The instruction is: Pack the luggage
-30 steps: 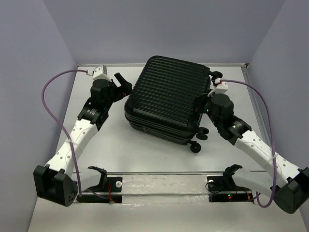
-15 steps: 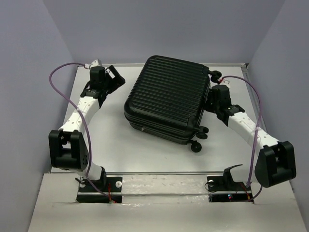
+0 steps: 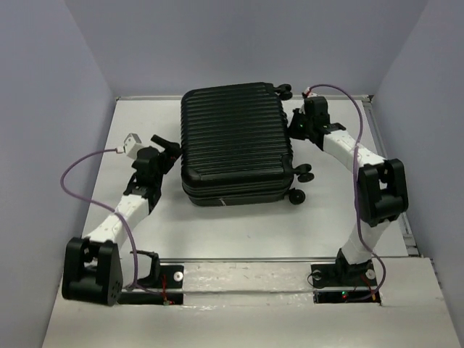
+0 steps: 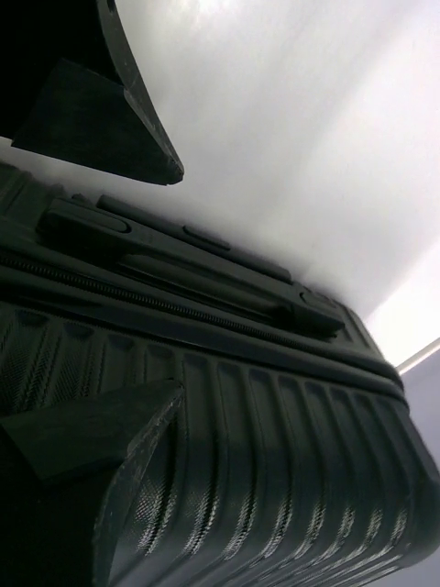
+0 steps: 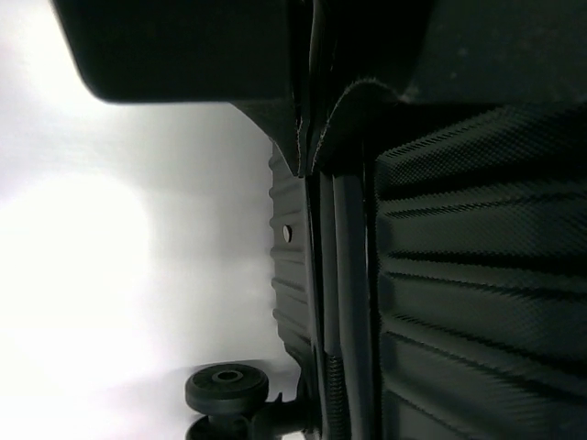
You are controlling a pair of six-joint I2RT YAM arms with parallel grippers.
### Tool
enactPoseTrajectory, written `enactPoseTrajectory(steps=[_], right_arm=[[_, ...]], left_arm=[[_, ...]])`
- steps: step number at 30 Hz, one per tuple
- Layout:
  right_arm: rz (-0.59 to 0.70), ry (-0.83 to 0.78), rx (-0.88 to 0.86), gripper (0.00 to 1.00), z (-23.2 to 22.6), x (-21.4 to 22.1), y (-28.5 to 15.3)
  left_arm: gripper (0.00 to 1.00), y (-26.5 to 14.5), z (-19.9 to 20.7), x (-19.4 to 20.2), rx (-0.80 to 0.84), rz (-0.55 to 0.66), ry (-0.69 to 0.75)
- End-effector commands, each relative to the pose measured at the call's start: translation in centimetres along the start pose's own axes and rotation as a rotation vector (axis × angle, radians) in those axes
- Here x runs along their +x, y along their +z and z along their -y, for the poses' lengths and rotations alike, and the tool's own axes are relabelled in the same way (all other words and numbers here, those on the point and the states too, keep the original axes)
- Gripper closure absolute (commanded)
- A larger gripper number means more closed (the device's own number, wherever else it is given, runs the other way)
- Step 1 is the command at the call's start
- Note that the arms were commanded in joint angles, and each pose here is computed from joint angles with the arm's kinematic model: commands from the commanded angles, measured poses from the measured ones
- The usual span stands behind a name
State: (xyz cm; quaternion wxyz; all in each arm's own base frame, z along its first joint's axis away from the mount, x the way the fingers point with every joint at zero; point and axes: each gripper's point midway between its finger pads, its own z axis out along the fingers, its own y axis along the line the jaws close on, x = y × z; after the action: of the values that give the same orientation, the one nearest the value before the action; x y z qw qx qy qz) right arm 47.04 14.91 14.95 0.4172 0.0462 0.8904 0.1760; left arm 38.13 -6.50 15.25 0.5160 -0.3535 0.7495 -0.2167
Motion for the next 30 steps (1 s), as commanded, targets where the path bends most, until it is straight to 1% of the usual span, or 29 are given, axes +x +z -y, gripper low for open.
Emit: enactPoseTrajectory(steps=[1,2,3,4,5,7,8,9,10,11,13,14,15,16,17,18,19,20,23,24,26,27,28,29,30], right_arm=[[-0.078,-0.048,-0.564,0.92,-16.9,-0.9,-0.4],[-0.085,-0.044,-0.598,0.89,-17.8,-1.6,-0.1],[-0.158,-0.021,-0.584,0.86,-17.5,-0.1,2.0],[-0.171,-0.026,-0.615,0.8,-18.8,-0.4,2.1],[-0.13,-0.037,-0.654,0.58,-20.5,-3.1,1.4],[-0.14,-0.029,-0.674,0.35,-21.4,-4.1,1.9],[-0.148,-0.029,-0.659,0.21,-21.3,-4.0,3.1],[-0.117,-0.041,-0.668,0.15,-21.9,-5.4,2.8],[-0.097,-0.046,-0.664,0.07,-22.1,-6.1,2.6],[-0.084,-0.043,-0.648,0.05,-21.6,-6.9,2.4],[-0.047,-0.054,-0.628,0.02,-21.6,-8.1,1.7],[0.012,-0.07,-0.582,0.0,-20.9,-9.8,0.6],[0.016,-0.081,-0.552,0.0,-20.2,-9.5,0.5],[0.053,-0.107,-0.51,0.0,-19.5,-10.1,0.1],[0.095,-0.122,-0.5,0.0,-19.5,-11.3,-1.8],[0.093,-0.134,-0.471,0.0,-18.8,-10.8,-1.9],[0.109,-0.169,-0.46,0.0,-18.5,-10.9,-2.6],[0.152,-0.185,-0.459,0.0,-18.6,-12.0,-5.0],[0.186,-0.234,-0.417,0.0,-17.3,-11.7,-6.8],[0.234,-0.248,-0.425,0.0,-17.5,-12.7,-9.4],[0.267,-0.27,-0.445,0.05,-17.5,-12.6,-11.9],[0.313,-0.279,-0.467,0.08,-17.3,-12.2,-14.4],[0.276,-0.271,-0.465,0.13,-16.7,-10.4,-12.9],[0.374,-0.269,-0.532,0.32,-17.6,-11.5,-17.5],[0.308,-0.25,-0.532,0.45,-15.9,-7.4,-16.3]], left_arm=[[0.01,-5.2,-0.6,6.7,0.107,-0.19,0.091],[0.01,-6.1,-0.7,7.0,0.115,-0.191,0.084],[0.01,-7.2,-0.2,7.9,0.143,-0.208,0.094],[0.01,-8.7,0.6,7.0,0.182,-0.165,0.076],[0.02,-9.5,-0.5,7.9,0.172,-0.183,0.075],[0.03,-10.9,-0.3,8.3,0.212,-0.185,0.037],[0.04,-12.0,-0.2,8.1,0.236,-0.175,0.026],[0.04,-12.8,0.4,7.4,0.272,-0.152,0.003],[0.05,-13.2,0.3,7.6,0.276,-0.16,0.007],[0.05,-13.5,0.5,7.3,0.284,-0.153,0.007],[0.05,-13.9,1.1,6.3,0.292,-0.124,0.017],[0.05,-14.3,2.1,5.3,0.313,-0.1,0.033],[0.05,-14.4,2.5,4.6,0.315,-0.08,0.048],[0.05,-14.8,3.4,3.4,0.316,-0.054,0.072],[0.04,-15.0,3.9,2.7,0.321,-0.036,0.082],[0.04,-14.9,4.3,2.1,0.313,-0.017,0.092],[0.04,-15.5,5.6,0.9,0.336,0.005,0.088],[0.04,-15.6,6.1,0.4,0.344,0.017,0.105],[0.03,-15.8,7.5,-0.6,0.354,0.032,0.132],[0.03,-15.9,7.8,-0.7,0.364,0.031,0.136],[0.03,-16.5,8.8,-1.5,0.387,0.043,0.142],[0.03,-16.6,9.1,-1.7,0.396,0.046,0.151],[0.03,-17.0,9.6,-2.0,0.413,0.048,0.154],[0.05,-17.4,10.3,-1.9,0.445,0.031,0.164],[0.05,-17.5,10.7,-1.4,0.464,0.01,0.178]])
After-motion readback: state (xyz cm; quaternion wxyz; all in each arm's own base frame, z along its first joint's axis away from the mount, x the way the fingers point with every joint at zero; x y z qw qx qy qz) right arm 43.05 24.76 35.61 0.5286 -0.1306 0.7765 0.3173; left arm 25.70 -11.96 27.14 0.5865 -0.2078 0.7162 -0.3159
